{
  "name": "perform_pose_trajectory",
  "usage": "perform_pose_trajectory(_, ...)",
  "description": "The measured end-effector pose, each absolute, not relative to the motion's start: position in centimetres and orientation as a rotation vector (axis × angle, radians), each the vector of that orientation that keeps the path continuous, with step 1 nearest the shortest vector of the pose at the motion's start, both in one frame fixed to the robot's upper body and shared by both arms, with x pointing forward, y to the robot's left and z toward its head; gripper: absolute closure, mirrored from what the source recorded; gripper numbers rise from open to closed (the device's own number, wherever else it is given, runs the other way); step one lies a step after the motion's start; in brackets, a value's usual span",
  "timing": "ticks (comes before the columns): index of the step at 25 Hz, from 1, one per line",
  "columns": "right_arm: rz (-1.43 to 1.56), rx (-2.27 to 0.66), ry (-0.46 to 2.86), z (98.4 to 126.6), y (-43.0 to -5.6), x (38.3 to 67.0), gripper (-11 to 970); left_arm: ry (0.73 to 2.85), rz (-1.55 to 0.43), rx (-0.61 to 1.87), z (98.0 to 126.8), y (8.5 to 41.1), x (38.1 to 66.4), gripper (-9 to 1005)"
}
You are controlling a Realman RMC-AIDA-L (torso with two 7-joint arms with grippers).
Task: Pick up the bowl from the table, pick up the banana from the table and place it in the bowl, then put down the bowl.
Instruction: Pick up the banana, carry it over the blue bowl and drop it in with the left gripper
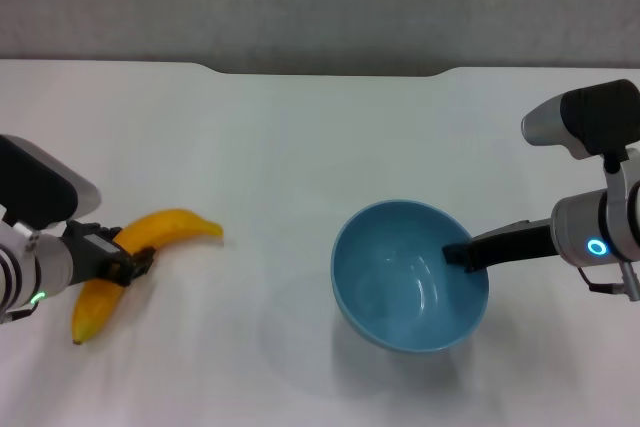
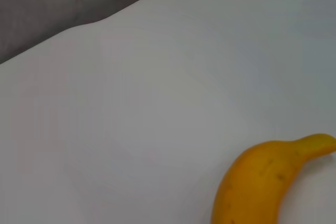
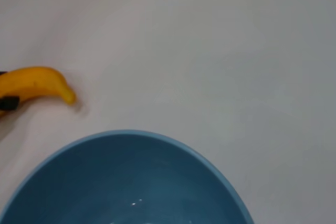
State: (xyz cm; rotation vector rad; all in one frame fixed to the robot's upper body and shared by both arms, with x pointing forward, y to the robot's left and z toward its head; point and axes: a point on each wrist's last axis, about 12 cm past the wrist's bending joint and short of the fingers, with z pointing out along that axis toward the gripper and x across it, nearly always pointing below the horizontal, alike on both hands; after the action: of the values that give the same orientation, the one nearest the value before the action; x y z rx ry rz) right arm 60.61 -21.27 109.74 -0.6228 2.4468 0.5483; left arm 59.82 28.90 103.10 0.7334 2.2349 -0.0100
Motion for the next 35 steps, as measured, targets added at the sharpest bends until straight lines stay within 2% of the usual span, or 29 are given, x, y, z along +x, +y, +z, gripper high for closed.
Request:
perform_pose_trajectory(7, 0.555, -0.610, 2.457, 109.9, -21.4, 60.9, 931, 2.125, -0.152, 0.577, 107.1, 28.6, 59.9, 484)
perform_pose_trajectory(14, 0.566, -0.625, 2.494, 109.6, -20.5, 61.4, 931, 1.960, -0.490, 0.468, 111.8, 25.9, 60.0, 483)
perform_pose_trajectory(18, 0.570, -0.628, 2.507, 109.6, -19.9, 61.7, 931, 1.874, -0.642, 0.416, 113.4, 24.5, 59.8, 483)
perform_pose_trajectory(27, 0.611, -0.619, 2.513, 109.4, -18.5, 62.2, 930, 1.823, -0.789, 0.418, 112.8, 20.0, 58.9, 483)
perform_pose_trajectory(35, 0.611, -0.577, 2.498, 109.7, -18.4, 62.6, 930, 1.792, -0.871, 0.378, 112.5, 18.2, 58.3, 482)
